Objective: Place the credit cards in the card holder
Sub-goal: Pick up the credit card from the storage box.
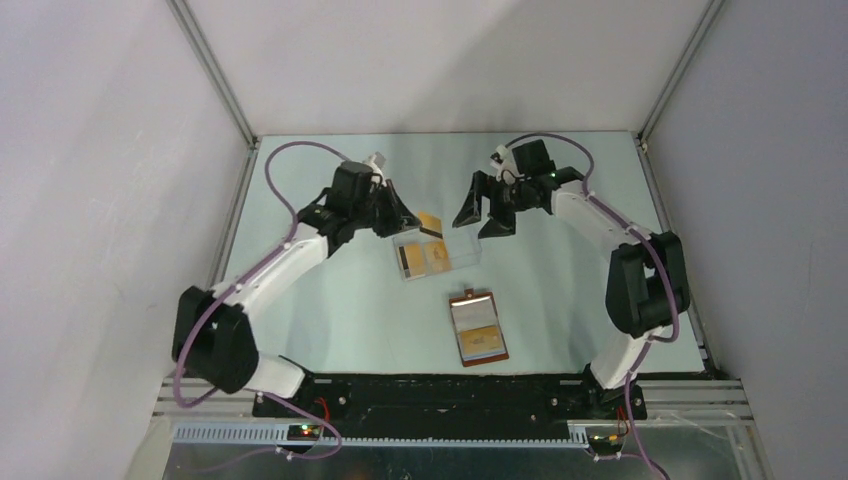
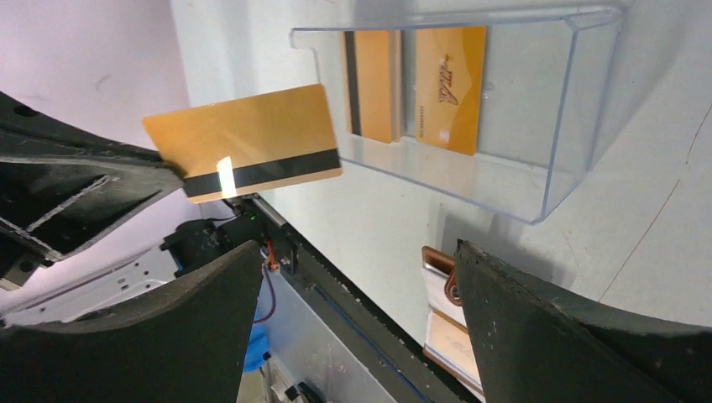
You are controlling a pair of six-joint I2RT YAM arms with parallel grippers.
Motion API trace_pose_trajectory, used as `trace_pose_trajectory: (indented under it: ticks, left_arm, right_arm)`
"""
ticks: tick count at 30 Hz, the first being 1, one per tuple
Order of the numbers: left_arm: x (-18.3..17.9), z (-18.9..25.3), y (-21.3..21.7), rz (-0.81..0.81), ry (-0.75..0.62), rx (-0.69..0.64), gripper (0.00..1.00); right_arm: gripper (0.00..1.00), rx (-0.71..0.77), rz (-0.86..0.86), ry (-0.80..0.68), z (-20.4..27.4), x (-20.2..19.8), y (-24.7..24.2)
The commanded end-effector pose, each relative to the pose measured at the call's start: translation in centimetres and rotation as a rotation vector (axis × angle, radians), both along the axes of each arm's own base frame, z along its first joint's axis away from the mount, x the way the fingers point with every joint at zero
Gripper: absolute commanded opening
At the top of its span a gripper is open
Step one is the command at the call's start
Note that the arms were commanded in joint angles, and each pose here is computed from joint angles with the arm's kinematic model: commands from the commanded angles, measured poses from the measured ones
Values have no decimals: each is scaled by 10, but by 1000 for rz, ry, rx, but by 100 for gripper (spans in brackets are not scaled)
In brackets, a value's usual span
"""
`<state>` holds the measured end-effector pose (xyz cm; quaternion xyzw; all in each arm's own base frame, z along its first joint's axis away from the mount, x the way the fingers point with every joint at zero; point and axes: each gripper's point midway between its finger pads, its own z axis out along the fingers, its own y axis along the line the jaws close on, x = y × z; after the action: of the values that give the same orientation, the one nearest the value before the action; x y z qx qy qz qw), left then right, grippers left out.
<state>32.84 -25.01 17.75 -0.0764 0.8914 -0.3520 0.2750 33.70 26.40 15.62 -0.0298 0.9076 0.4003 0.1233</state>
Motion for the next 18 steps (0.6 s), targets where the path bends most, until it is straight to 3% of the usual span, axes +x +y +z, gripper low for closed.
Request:
trace_pose_trajectory:
  ticks: [1,8,13,18]
  left_arm:
    - [-14,62,-4,-35,-114,-129,0]
    - [-46,114,-5,-79,-206,-281,0]
    - [-66,146,-14,-128,-258,-455,0]
    - [-78,162,-20,-155,-285,-508,0]
  right_arm:
    - [90,141,30,-117,59,-7,-2]
    - [96,395,85,-156,112,-38,-12]
    - [96,498,143,-227,145,-56,-12]
    - [95,578,174,-244,164,-63,0]
